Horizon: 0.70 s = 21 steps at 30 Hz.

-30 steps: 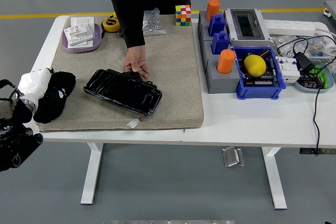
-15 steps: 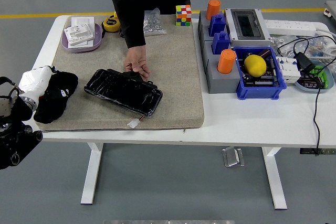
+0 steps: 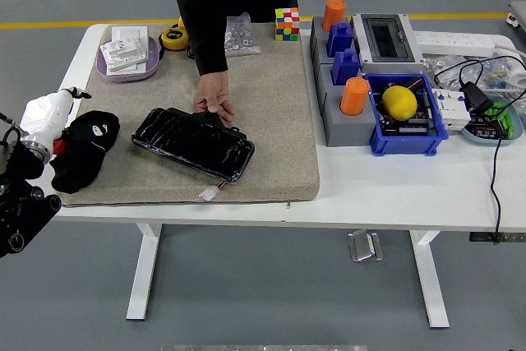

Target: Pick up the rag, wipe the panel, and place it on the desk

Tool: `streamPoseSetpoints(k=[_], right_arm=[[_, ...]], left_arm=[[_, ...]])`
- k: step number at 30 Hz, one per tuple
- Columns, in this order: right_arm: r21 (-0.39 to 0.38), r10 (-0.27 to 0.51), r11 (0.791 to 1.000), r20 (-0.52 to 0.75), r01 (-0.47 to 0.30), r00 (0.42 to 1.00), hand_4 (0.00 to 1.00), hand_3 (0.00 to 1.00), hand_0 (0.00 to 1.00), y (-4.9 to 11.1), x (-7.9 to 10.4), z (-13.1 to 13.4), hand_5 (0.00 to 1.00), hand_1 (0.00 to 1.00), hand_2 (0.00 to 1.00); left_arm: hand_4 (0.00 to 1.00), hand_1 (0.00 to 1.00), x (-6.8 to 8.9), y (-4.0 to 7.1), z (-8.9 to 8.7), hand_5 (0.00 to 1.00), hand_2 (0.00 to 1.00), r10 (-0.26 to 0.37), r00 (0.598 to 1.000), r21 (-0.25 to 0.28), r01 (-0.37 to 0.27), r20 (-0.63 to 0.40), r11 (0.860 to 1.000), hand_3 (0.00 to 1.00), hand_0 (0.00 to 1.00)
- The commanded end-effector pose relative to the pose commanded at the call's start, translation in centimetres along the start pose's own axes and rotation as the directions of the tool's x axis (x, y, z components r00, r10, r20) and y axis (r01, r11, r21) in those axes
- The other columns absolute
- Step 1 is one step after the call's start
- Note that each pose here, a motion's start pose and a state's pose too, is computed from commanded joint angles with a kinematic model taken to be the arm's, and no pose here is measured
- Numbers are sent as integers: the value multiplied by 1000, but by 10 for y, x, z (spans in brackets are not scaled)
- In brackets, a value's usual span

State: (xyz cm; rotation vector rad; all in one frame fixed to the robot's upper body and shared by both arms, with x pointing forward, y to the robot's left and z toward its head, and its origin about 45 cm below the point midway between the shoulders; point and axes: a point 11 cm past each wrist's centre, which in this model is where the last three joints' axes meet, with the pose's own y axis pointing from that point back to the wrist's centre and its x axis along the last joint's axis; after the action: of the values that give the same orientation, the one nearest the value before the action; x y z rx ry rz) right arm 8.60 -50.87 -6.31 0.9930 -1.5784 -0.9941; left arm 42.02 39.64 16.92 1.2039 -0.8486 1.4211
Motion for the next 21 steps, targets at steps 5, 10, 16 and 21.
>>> streamPoseSetpoints(k=[5,10,16,21], right_arm=[[0,0,1000,2,0,1000,975,578,717,0,0,0,530,598,664],[0,0,1000,5,0,1000,974,578,717,0,0,0,530,598,663],[2,0,1000,9,0,1000,974,578,717,0,-1,0,530,598,663],[0,1,1000,11,-1,1000,973,577,717,0,-1,1,531,598,663]], left_arm=[[896,775,12,0,10,537,820,28,999,-19,-29,-47,999,759,495],[894,768,26,3,22,547,808,55,990,-50,-62,-130,997,760,495],[894,768,49,11,39,547,808,90,968,-97,-116,-234,988,760,495],[890,761,64,17,47,551,790,106,935,-111,-151,-339,982,759,495]])
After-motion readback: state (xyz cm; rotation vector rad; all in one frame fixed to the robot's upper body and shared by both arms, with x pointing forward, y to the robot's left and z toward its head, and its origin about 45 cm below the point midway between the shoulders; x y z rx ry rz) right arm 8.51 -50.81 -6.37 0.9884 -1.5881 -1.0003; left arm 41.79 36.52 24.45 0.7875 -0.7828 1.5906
